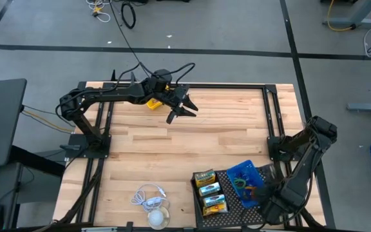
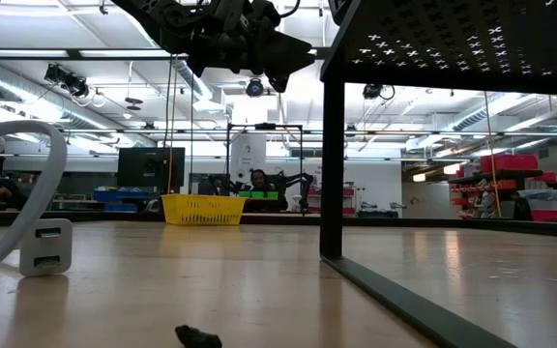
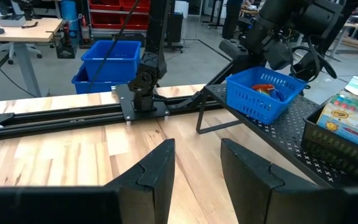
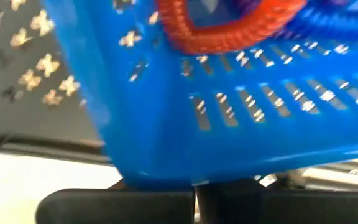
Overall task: Pick & Place Office Desk Supplies
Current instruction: Put the blue basket filled with spring keychains on the shelf
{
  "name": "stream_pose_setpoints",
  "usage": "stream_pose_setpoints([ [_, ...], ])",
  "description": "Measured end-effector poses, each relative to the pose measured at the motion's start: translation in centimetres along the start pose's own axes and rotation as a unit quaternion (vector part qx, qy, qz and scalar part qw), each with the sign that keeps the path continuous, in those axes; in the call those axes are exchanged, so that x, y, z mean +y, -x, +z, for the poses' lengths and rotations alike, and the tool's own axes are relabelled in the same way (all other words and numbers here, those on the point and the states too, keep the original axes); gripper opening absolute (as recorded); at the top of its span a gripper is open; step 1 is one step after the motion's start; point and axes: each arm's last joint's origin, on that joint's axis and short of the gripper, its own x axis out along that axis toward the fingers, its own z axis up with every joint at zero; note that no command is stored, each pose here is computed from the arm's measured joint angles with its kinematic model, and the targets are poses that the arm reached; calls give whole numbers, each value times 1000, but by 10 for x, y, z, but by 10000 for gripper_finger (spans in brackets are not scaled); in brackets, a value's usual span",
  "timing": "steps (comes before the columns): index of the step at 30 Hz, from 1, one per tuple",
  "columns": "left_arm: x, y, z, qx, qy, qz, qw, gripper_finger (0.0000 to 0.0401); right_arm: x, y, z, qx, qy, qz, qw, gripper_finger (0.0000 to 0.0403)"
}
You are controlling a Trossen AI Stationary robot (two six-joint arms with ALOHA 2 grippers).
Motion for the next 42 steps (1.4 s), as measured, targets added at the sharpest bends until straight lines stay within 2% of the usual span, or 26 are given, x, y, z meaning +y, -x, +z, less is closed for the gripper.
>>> stream_pose_setpoints([
  [20,0,0,0,2,-4,0,1000,135,-4,1,4,-56,77,-80,992,0],
  [23,0,0,-1,2,12,-3,1000,135,-6,1,5,-68,88,-101,989,0],
  [28,-3,0,-2,5,45,-44,998,135,-7,2,6,-93,103,-140,980,0],
  [42,-5,-1,-5,17,63,-54,996,135,1,2,14,-148,142,-131,970,0],
])
